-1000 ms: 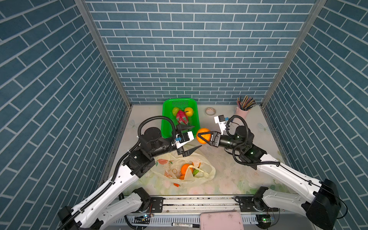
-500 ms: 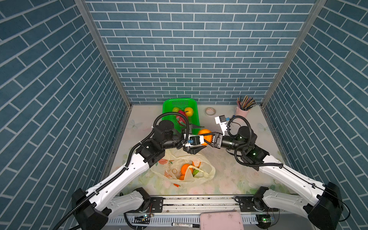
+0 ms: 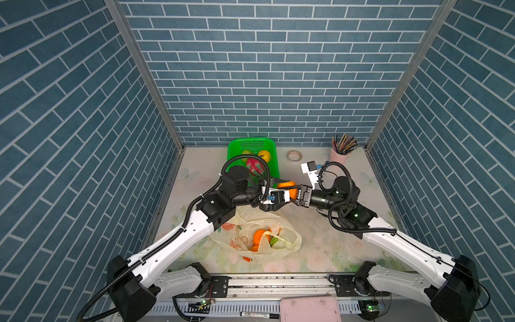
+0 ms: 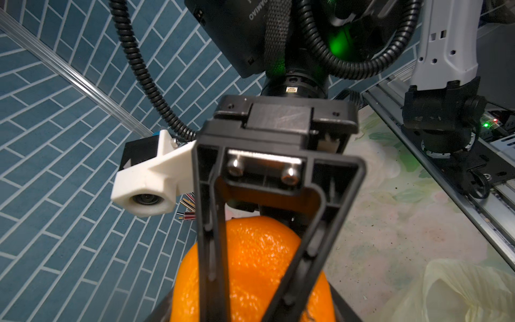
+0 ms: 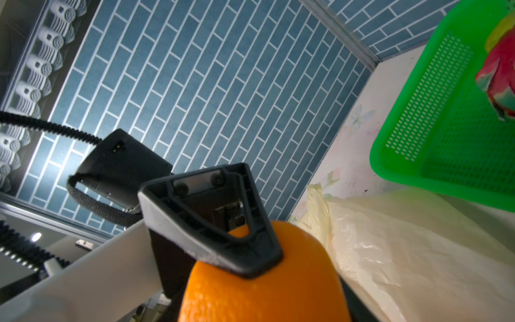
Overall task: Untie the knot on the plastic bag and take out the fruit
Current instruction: 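Hand the orange from the right gripper to the left gripper, then carry the orange into the basket with the left gripper while the right withdraws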
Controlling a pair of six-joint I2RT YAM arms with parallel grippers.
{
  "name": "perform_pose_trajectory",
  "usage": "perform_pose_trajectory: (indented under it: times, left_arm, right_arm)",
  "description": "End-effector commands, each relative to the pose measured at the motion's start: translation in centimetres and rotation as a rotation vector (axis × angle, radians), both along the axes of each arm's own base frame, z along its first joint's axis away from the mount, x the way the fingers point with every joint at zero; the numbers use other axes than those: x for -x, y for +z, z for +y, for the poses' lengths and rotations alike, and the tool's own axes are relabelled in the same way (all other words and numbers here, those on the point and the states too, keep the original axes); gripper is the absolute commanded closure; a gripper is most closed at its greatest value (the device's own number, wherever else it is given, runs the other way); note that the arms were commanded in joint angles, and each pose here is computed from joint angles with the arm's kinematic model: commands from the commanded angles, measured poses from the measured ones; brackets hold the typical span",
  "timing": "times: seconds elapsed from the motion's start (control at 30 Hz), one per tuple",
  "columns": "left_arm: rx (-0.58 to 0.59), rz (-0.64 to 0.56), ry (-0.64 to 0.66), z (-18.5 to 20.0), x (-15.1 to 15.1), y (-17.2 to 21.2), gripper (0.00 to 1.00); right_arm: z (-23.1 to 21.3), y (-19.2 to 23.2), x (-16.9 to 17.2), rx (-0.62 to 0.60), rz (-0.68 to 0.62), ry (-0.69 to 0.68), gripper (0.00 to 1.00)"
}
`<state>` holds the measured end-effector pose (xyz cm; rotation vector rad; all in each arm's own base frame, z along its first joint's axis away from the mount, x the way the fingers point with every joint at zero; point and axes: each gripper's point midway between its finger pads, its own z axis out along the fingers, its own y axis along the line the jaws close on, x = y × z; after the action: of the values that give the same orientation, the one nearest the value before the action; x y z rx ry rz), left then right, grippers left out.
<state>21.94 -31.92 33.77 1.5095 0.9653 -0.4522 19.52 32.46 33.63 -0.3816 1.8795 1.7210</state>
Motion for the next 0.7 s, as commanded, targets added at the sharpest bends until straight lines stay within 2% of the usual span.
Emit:
perform_pose_trajectory:
  times: [0.0, 0.17, 0.4, 0.53, 0.67]
  left_arm:
    - [0.035, -0.069, 0.062, 0.5, -0.8, 1.7, 0.42]
    - [0.082, -0.034, 0.188, 1.6, -2.7, 2.5, 0.43]
    - [0.179, 0.107, 0.364, 3.7, -7.0, 3.0, 0.49]
    - [0.221, 0.199, 0.543, 5.5, -10.8, 2.4, 0.49]
    - [0.201, 0.281, 0.692, 6.8, -14.2, 0.6, 0.47]
  right_arm:
    - [-1.1, 2.6, -0.2, -0.028, -0.052, -0.063, 0.20]
    - [-3.4, 3.7, -1.5, -0.006, -0.141, -0.227, 0.11]
    - [-7.6, 4.2, -3.4, 0.032, -0.229, -0.485, 0.10]
    - [-8.7, 3.8, -3.9, 0.081, -0.267, -0.551, 0.10]
    - [-8.7, 3.1, -4.4, 0.144, -0.288, -0.565, 0.10]
